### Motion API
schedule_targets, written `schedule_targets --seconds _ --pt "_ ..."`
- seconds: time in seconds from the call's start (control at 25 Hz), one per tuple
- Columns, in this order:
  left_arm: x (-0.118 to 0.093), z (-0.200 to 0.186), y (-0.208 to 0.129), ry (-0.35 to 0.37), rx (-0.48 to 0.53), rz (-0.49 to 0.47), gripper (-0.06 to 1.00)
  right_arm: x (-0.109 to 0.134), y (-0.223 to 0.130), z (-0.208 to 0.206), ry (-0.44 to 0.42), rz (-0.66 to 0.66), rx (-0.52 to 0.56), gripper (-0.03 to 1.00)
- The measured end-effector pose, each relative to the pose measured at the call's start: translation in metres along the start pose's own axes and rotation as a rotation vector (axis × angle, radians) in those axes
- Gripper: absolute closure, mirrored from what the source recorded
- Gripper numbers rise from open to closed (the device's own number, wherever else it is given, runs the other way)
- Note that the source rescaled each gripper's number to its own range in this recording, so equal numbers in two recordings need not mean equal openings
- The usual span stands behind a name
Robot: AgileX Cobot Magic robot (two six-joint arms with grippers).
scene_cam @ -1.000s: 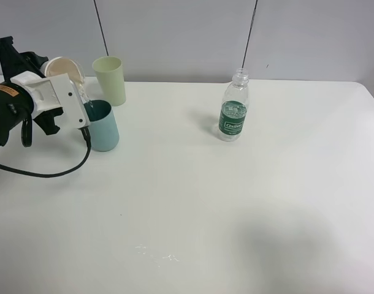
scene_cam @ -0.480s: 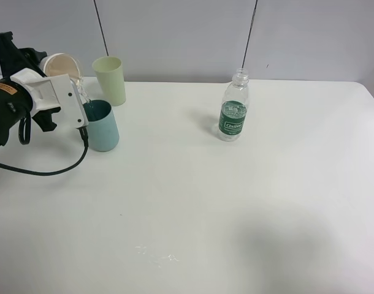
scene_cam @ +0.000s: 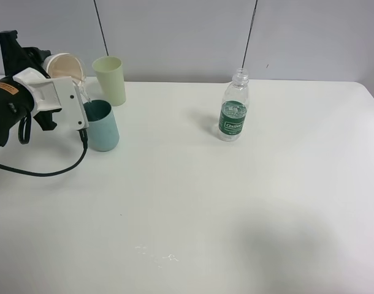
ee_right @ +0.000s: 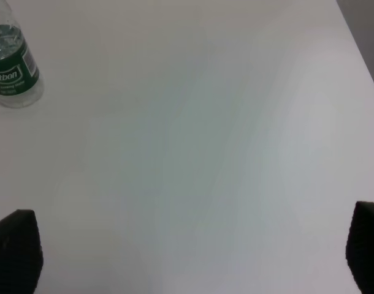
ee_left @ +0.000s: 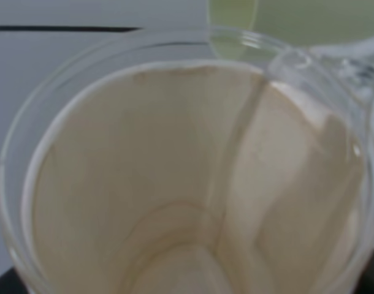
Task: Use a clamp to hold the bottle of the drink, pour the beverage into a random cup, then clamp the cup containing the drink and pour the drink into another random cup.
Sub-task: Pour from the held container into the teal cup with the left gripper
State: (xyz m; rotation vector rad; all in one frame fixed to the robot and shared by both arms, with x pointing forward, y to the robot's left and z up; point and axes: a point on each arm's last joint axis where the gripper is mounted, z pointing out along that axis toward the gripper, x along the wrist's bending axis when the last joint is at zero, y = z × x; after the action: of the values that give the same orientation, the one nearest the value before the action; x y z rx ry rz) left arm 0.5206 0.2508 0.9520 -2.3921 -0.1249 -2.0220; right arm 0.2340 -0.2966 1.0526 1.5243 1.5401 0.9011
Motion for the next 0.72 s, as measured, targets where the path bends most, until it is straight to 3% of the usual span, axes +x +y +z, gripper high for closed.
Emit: schedule_targets --seconds 0.72 --pt "0.0018 -0.0001 0.0043 0.021 -0.045 0.162 0.91 0.0 0.0 0.0 0.0 0.0 0.0 -0.03"
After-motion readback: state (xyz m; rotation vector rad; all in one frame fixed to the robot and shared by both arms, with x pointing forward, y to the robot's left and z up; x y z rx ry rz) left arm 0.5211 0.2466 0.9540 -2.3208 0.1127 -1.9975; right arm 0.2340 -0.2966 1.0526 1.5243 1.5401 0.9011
